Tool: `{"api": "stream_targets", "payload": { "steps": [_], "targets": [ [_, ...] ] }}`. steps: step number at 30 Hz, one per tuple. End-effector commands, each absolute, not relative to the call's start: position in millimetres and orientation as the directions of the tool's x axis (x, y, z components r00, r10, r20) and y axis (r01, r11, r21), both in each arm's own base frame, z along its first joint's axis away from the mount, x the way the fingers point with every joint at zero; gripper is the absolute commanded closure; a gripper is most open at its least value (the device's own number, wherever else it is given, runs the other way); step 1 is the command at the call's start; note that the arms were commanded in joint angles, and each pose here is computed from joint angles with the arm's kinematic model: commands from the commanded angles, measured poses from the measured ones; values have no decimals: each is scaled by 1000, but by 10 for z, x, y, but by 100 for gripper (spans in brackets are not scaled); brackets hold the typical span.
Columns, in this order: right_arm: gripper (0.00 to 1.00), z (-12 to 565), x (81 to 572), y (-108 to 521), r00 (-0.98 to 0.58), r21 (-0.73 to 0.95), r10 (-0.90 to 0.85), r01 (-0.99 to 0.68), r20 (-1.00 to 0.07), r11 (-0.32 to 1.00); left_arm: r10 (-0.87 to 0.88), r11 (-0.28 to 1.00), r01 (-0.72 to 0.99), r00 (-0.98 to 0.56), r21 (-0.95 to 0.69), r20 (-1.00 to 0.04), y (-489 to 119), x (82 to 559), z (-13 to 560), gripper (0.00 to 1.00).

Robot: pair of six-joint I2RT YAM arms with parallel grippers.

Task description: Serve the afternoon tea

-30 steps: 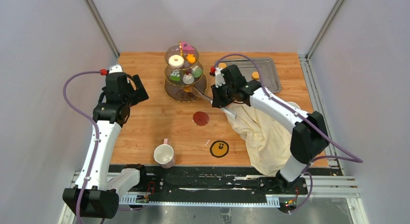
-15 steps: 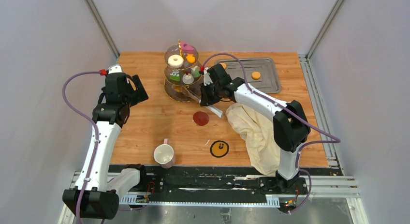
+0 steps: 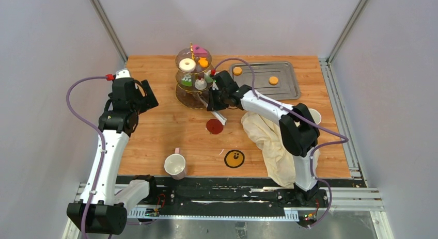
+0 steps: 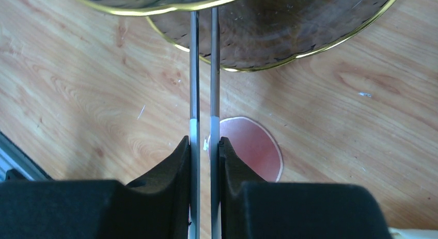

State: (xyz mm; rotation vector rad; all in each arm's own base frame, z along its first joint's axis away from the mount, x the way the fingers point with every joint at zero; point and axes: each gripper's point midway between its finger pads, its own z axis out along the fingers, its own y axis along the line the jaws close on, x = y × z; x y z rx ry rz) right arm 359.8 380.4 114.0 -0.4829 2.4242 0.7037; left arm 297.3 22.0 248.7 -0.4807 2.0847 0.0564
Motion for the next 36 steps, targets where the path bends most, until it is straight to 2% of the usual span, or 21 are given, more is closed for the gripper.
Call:
{"api": "stream_targets", "payload": {
  "steps": [1, 3, 5, 21, 27, 32, 36],
  "targets": [
    [83, 1166, 3751, 3974, -764, 401, -95, -436, -638, 806, -307, 921, -362, -446, -144, -841, 251, 2951, 2536, 2],
    [75, 1145, 3753, 3982, -765, 403, -101, -441, -636, 802, -306, 921, -363, -444, -144, -842, 255, 2949, 2546, 2],
    [71, 1153, 3737, 3983, -764, 404, -106, -448, -637, 797, -305, 920, -366, -446, -139, -842, 263, 2948, 2537, 2],
    [59, 1385, 3543, 3801, -729, 377, -144, -500, -669, 780, -312, 920, -364, -450, -147, -837, 247, 2969, 2508, 2],
    [62, 1531, 3408, 3581, -703, 339, -163, -516, -693, 787, -310, 920, -365, -448, -144, -839, 253, 2965, 2519, 2],
    [75, 1587, 3263, 3247, -692, 296, -181, -510, -699, 808, -315, 919, -364, -444, -152, -839, 244, 2969, 2529, 2],
    [78, 1613, 3189, 2913, -677, 238, -190, -487, -711, 840, -316, 920, -361, -445, -154, -838, 237, 2977, 2532, 2]
  ]
}}
